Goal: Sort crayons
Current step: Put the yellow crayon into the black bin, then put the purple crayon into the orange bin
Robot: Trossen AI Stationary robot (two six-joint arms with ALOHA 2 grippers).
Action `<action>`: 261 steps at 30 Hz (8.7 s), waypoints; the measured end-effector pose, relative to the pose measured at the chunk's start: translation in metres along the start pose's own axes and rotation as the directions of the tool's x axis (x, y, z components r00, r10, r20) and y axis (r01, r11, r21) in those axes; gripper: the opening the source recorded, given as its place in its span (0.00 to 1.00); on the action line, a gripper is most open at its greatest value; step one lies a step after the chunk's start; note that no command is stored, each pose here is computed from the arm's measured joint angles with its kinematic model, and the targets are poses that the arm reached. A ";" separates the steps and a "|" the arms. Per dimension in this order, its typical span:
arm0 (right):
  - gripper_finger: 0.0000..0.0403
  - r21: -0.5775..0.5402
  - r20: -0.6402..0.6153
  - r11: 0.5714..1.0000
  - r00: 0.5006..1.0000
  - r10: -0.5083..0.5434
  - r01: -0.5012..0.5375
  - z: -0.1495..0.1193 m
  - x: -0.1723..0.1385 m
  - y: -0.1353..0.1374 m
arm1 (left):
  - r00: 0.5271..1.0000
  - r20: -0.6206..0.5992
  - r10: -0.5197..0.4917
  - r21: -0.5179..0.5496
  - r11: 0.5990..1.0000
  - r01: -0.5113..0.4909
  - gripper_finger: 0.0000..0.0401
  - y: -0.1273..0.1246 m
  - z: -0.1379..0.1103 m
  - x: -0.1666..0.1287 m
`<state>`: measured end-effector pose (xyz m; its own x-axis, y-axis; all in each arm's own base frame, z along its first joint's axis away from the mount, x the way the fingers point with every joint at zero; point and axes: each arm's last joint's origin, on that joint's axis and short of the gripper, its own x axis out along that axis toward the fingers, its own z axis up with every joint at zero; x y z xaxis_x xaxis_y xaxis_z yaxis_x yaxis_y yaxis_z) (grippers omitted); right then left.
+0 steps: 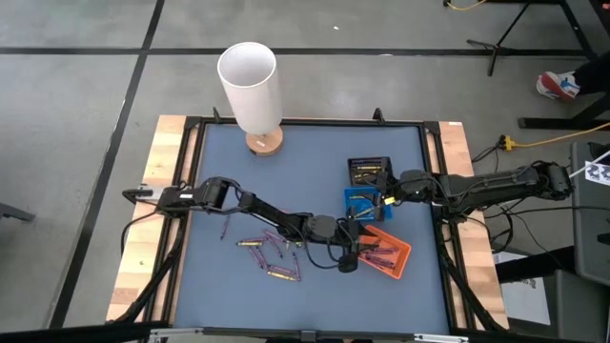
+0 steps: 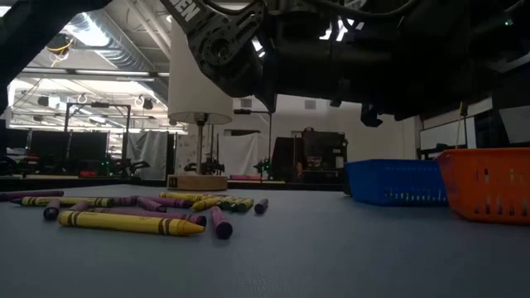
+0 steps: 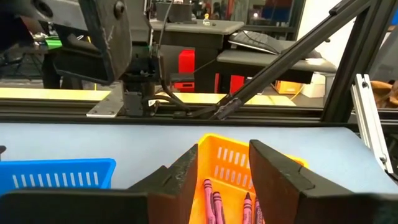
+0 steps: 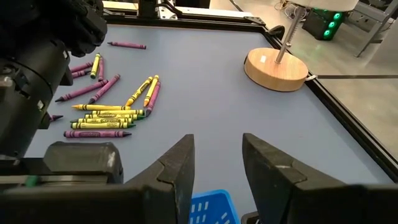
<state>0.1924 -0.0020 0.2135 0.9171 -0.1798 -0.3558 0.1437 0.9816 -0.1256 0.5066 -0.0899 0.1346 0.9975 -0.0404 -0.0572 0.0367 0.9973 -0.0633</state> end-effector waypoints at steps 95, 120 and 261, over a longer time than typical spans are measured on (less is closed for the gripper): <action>0.33 -0.003 -0.020 1.000 0.999 0.028 -0.028 -0.002 0.000 0.001 | 0.274 -0.960 0.052 0.051 0.999 -0.010 0.02 -0.105 -0.014 -0.177; 0.33 0.138 0.000 0.957 0.966 0.258 -0.255 -0.001 -0.001 0.008 | 0.627 -0.750 0.208 0.158 0.978 -0.135 0.04 -0.065 0.045 -0.121; 0.39 -0.119 -0.301 0.900 0.849 -0.434 0.419 -0.029 -0.009 -0.012 | 0.767 -0.606 0.212 0.013 0.966 -0.257 0.36 0.016 0.068 -0.084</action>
<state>0.1718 -0.0144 0.1918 0.6043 -0.5983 -0.5261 0.4692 0.8010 -0.3718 0.4271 -0.0660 0.2065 0.7368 0.1440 -0.6606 -0.2206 0.9748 -0.0335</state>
